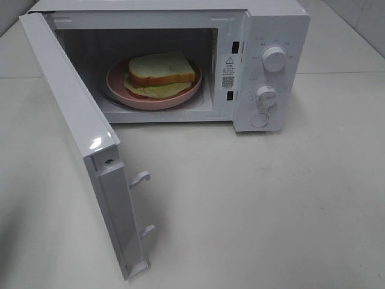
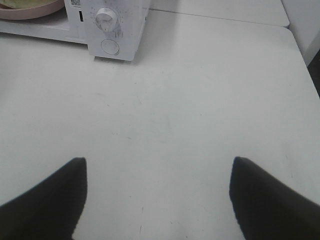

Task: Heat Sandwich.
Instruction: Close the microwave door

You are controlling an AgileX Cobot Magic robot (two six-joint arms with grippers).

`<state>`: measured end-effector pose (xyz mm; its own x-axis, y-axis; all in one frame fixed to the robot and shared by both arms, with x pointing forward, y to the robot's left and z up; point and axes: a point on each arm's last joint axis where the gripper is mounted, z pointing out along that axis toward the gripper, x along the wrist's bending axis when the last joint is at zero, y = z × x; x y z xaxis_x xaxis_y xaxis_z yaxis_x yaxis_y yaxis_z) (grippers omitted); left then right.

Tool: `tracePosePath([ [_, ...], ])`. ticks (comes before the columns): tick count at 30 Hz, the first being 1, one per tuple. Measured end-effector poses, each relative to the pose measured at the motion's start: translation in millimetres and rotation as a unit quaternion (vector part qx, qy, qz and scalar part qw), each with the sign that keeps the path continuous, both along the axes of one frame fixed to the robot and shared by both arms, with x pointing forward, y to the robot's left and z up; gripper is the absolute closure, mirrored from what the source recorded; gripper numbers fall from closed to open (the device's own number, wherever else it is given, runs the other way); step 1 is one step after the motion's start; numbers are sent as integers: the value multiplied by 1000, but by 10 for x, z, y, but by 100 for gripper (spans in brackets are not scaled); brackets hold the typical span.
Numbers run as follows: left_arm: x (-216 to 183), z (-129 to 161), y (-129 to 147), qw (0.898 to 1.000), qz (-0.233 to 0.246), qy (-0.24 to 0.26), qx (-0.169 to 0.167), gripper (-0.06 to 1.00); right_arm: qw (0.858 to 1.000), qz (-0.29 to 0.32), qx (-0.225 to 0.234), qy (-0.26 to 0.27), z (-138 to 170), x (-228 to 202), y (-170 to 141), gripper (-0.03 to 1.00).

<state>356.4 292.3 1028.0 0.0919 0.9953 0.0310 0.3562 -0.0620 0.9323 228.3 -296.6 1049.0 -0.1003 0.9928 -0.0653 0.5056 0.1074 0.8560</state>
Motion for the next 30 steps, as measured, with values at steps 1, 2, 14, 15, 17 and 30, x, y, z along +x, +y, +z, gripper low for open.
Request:
tracePosePath([
  [1,38,-28,-1,1000,1,-6,0,94,1000,0,0,0,0,0,0,21],
  [2,70,-42,-1,1000,2,-15,-1,94,1000,0,0,0,0,0,0,21],
  [14,574,-249,-16,998,12,-60,1,94,1000,0,0,0,0,0,0,21],
  [15,574,-249,-16,998,12,-60,1,94,1000,0,0,0,0,0,0,21],
  [17,676,-315,-28,998,9,-65,1,94,1000,0,0,0,0,0,0,21],
  [30,898,-536,-220,993,-86,-79,-16,94,1000,0,0,0,0,0,0,21],
])
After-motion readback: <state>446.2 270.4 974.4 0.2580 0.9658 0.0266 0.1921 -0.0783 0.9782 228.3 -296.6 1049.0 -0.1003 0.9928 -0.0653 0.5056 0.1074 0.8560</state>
